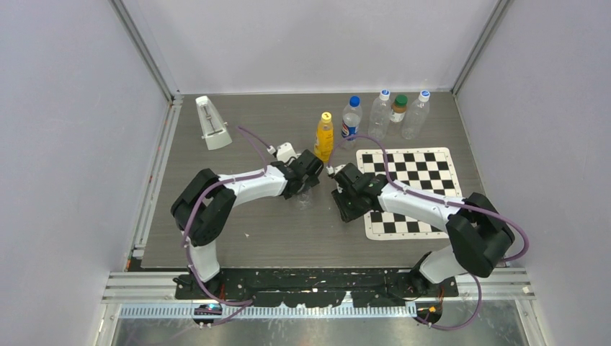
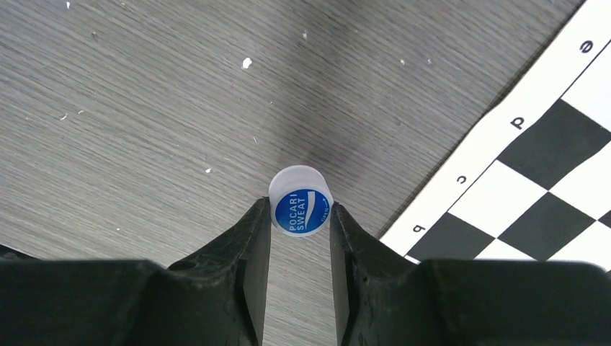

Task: Screw on the bottle caps
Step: Pick up the plastic bottle at the center of the board.

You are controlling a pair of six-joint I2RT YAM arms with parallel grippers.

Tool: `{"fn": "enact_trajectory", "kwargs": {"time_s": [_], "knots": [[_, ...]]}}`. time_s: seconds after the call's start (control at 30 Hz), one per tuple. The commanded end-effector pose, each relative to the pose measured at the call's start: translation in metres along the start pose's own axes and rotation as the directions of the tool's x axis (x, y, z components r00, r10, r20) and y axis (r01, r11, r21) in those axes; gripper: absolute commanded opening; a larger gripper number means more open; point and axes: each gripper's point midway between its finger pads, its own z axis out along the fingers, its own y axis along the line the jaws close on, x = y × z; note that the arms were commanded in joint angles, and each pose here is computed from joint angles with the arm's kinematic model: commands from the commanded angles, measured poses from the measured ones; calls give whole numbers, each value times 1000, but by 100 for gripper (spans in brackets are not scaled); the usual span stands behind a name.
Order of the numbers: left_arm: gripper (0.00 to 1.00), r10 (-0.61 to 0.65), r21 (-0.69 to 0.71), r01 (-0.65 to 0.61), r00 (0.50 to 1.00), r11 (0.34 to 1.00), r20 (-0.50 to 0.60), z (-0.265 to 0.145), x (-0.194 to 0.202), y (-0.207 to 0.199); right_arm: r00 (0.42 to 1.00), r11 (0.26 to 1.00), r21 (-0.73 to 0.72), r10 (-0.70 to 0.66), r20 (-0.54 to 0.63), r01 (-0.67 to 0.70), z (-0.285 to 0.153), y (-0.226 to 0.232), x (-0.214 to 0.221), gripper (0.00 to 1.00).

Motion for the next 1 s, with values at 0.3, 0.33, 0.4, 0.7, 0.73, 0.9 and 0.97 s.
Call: {"fn": "enact_trajectory", "kwargs": {"time_s": [0.3, 0.33, 0.4, 0.7, 0.73, 0.9, 0.97], "knots": [[46, 77, 30, -81, 989, 996, 129, -33, -28, 27, 1000, 1000, -10, 7, 15, -6, 9, 15, -25, 11], [45, 96, 48, -104, 985, 993, 142, -38, -32, 29, 1000, 1000, -19, 8, 8, -8, 12, 17, -24, 12], [44, 141, 91, -160, 973, 983, 181, -49, -39, 29, 1000, 1000, -24, 9, -3, -10, 18, 20, -25, 15], [43, 326, 255, -457, 845, 852, 423, -108, -71, 32, 998, 1000, 25, 11, -57, -10, 31, 19, -21, 38], [43, 345, 263, -496, 819, 828, 458, -115, -75, 31, 998, 1000, 30, 13, -64, -11, 32, 19, -20, 42], [46, 447, 254, -677, 675, 690, 587, -142, -83, 32, 997, 999, 44, 14, -78, -11, 32, 17, -18, 54], [46, 456, 242, -727, 617, 643, 641, -153, -87, 32, 997, 999, 52, 19, -79, -15, 29, 17, -19, 55]]}}
